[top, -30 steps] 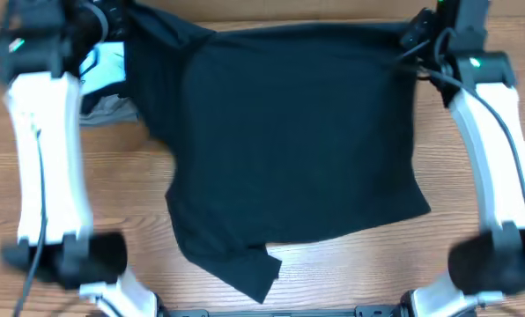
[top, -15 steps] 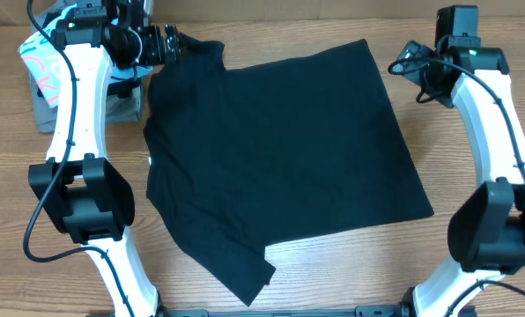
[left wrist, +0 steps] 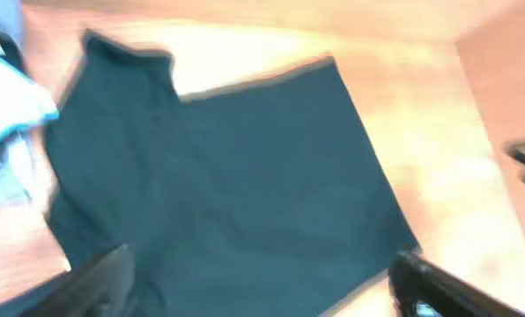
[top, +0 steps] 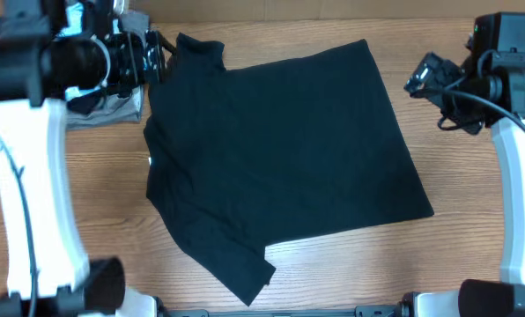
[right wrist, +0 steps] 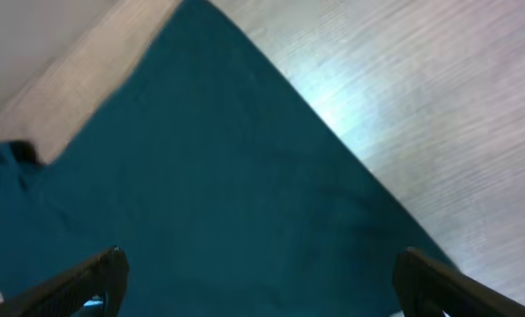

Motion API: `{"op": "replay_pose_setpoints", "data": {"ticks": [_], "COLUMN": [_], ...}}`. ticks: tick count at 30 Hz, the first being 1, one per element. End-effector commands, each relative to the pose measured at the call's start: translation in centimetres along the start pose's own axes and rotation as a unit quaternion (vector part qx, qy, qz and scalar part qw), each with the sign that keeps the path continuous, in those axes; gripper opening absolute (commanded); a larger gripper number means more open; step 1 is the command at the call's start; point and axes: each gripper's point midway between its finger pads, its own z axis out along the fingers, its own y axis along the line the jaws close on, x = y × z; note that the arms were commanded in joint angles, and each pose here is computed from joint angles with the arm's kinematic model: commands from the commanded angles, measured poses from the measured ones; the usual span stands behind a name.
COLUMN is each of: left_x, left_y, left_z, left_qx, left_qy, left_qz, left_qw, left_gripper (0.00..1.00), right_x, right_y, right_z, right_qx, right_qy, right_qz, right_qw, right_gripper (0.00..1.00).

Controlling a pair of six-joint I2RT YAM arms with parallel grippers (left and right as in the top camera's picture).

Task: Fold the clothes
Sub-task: 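Move the left gripper to the shirt's bottom-left corner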

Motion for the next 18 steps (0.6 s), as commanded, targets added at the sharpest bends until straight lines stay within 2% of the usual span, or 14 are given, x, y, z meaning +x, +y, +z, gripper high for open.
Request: {"op": "replay_pose_setpoints", "data": {"ticks": [1, 2, 3, 7, 12, 18], "left_x": [4.3, 5.8, 6.2, 9.7, 13.5, 18.1], "left_y": [-0.4, -0.3, -0.4, -2.6, -3.6, -6.0], "left_z": [-0.7, -0.9, -0.6, 1.6, 3.8, 3.5], "left_qx": [-0.001, -0.013, -0.014, -0.004, -0.057, -0.119], "left_qy": [0.078, 0.107, 0.116, 0.181, 0.248, 0.277], "left_qz": [-0.032, -0.045, -0.044, -0.038, -0.038, -0.012], "left_qw": [0.996, 0.993, 0.992, 0.983, 0.966, 0.954], "left_gripper": [0.89, 0.9, 0.86, 0.86, 0.81, 0.86], "right_x": [0.9, 1.0, 1.0, 0.7, 0.7, 0.6], "right_y": [-0.4, -0.5, -0.5, -0.3, -0.6, -0.8], "right_z": [0.2, 0.3, 0.4, 0.5, 0.5, 0.5], "right_qx": [0.01, 0.011, 0.011, 0.007, 0.014, 0.019], "right_qy": [0.019, 0.021, 0.023, 0.015, 0.015, 0.013], "right_qz": [0.0, 0.0, 0.0, 0.0, 0.0, -0.001], "right_qw": [1.0, 1.0, 1.0, 1.0, 1.0, 1.0], "right_gripper": [1.0, 1.0, 1.0, 1.0, 1.0, 1.0]}}
